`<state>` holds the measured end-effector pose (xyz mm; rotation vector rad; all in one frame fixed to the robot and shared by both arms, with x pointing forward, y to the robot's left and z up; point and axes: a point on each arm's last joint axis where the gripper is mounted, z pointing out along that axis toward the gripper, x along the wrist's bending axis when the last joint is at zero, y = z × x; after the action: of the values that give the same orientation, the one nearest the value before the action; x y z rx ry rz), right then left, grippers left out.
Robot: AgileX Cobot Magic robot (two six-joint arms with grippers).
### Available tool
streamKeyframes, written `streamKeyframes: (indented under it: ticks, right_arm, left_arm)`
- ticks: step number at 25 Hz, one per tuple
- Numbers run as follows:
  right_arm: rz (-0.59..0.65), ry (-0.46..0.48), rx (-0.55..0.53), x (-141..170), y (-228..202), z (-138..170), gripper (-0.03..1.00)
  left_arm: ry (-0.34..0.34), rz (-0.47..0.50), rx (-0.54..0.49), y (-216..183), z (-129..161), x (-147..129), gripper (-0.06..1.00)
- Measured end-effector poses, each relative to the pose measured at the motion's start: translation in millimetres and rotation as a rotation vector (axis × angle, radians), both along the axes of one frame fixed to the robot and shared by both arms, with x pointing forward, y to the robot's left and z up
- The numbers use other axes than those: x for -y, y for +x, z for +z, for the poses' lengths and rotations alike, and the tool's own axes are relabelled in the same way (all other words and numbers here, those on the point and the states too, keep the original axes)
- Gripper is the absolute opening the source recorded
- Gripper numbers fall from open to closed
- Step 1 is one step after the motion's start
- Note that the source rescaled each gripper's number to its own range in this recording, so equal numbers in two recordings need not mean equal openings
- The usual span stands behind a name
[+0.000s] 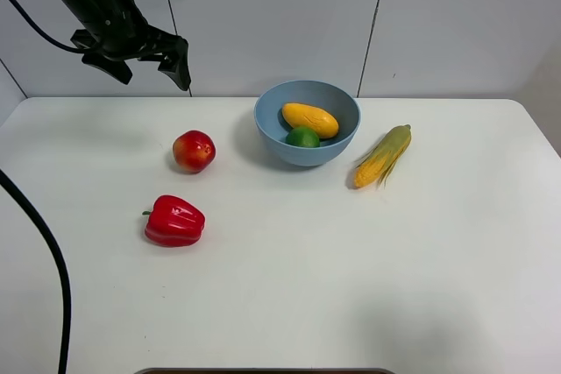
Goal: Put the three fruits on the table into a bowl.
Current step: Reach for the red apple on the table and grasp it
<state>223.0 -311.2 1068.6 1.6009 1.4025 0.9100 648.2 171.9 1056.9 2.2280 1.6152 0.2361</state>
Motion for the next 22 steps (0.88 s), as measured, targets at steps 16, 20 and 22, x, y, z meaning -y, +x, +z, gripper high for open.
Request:
streamKeyframes:
  ticks: [16, 20, 22]
  right_arm:
    - [0.000, 0.000, 0.000, 0.0, 0.0, 0.0, 0.69]
    - [0.000, 0.000, 0.000, 0.0, 0.0, 0.0, 0.69]
    - [0.000, 0.000, 0.000, 0.0, 0.0, 0.0, 0.69]
  left_arm:
    - [0.062, -0.116, -0.129, 10.6, -65.7, 35.4, 1.00]
    - [0.072, -0.127, -0.147, 14.1, -80.3, 36.7, 1.00]
    - [0.079, -0.138, -0.154, 16.0, -88.0, 37.2, 1.00]
